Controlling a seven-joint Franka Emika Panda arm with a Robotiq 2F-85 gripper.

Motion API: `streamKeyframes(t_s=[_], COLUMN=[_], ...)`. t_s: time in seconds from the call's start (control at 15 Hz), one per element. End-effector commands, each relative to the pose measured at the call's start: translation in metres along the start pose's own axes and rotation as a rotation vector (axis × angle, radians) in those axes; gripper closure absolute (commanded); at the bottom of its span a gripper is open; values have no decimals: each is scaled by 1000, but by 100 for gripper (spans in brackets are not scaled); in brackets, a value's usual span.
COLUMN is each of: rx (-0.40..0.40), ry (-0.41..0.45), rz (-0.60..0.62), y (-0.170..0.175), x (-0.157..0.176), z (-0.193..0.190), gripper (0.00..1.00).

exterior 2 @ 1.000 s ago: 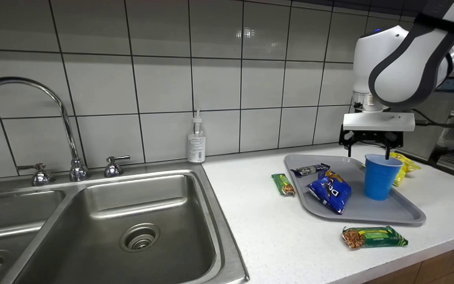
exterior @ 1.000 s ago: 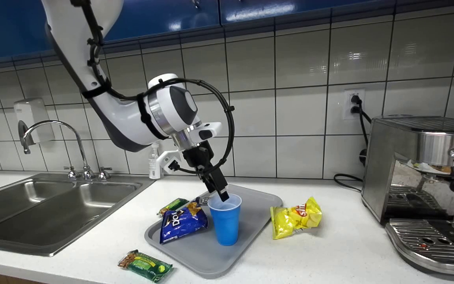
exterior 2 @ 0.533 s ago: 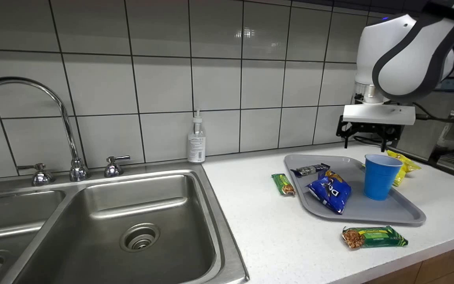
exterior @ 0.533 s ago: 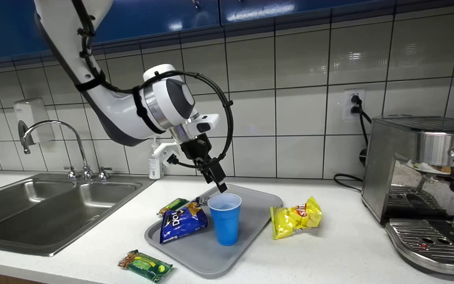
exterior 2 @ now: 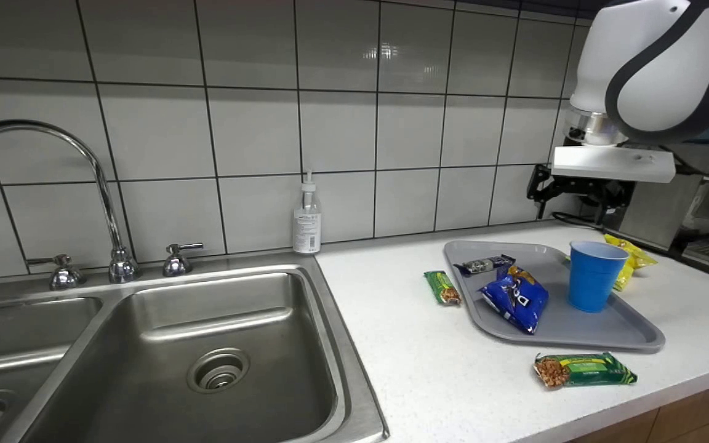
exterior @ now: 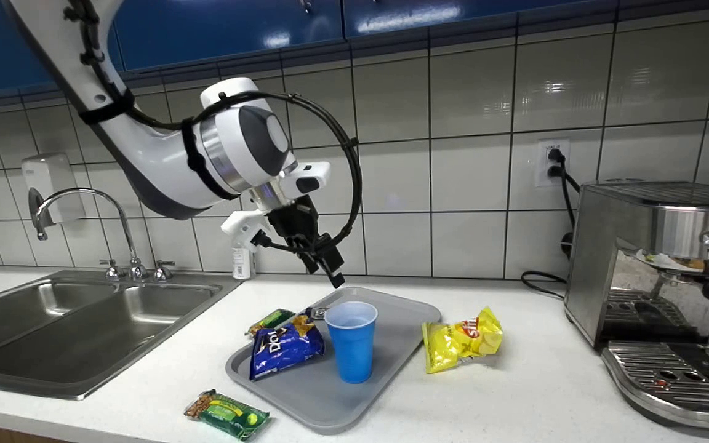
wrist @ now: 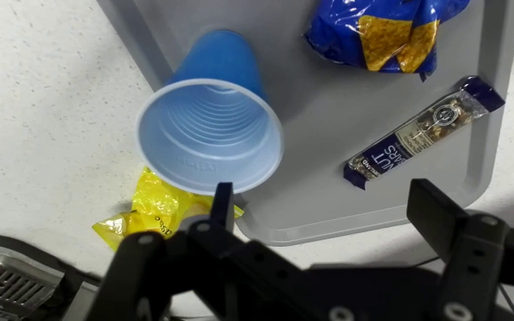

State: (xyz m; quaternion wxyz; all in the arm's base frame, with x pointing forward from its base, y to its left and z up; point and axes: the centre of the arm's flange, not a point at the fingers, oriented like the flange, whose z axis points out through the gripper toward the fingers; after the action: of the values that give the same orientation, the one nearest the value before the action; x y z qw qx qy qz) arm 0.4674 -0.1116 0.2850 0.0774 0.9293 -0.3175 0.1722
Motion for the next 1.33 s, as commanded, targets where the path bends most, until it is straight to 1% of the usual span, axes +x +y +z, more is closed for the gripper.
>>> streamKeyframes(t_s=[0.0, 0.47, 0.93, 1.27], rx=[48, 94, 148, 177], ry=[-5, -44, -127, -178], rz=[-86, -222, -337, -386], y=[11, 16, 13, 11], x=[-19, -51, -79, -84], z=[-21, -31, -37, -39], gripper=[0, 0, 0, 0])
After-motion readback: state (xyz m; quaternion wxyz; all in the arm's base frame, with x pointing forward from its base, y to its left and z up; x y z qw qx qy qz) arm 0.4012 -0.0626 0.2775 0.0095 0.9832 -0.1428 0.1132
